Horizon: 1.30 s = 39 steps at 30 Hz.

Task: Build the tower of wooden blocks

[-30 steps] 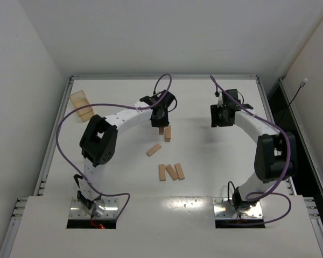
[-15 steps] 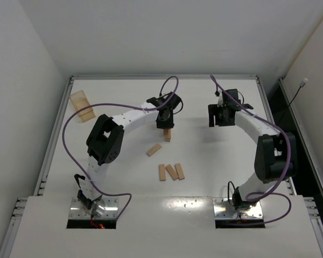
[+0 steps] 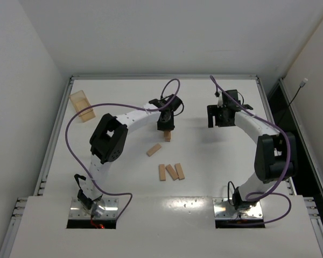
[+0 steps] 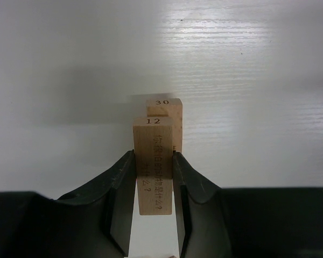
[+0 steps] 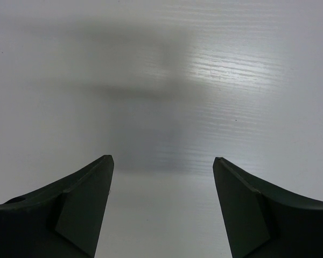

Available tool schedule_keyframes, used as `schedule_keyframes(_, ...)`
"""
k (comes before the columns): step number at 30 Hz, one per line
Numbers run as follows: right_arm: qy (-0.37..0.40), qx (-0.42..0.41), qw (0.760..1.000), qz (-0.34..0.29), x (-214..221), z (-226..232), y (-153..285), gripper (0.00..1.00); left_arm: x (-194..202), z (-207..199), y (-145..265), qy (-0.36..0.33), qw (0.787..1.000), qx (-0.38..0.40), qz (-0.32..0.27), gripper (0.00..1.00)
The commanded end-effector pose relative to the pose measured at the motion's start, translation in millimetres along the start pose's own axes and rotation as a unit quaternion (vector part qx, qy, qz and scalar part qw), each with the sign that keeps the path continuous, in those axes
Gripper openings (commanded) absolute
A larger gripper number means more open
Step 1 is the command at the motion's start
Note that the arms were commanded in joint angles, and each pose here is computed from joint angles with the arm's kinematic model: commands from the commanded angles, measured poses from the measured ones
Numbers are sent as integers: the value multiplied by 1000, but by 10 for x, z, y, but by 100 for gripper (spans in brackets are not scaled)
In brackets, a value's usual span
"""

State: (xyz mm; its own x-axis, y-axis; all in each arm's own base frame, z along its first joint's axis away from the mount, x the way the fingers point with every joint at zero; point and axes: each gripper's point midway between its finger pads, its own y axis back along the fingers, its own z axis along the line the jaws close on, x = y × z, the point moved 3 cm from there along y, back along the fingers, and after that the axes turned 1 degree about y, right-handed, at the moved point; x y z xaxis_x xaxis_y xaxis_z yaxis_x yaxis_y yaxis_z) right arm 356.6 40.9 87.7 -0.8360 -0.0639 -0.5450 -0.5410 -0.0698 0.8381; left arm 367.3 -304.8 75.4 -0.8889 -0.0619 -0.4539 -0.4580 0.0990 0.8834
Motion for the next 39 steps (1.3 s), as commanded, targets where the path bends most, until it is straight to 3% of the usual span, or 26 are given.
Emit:
schedule_keyframes(1,-4,-2,999,-36,-148,-1,72,72,-115,-155,68,1,1000,27,-17,0)
schedule_keyframes(22,-4,-21,999,-35,-129,52,59,72,-112,-218,30,-12,999,31,-20,1)
schedule_keyframes(29,-4,-21,999,-31,-111,52,33,72,-97,-231,-7,-17,999,34,-17,24)
schedule_keyframes(32,-4,-21,999,-31,-111,52,33,72,-88,-241,-4,-17,999,38,-14,29)
schedule_keyframes(39,-4,-25,999,-31,-110,65,34,72,-76,-232,-24,-21,999,38,-14,74)
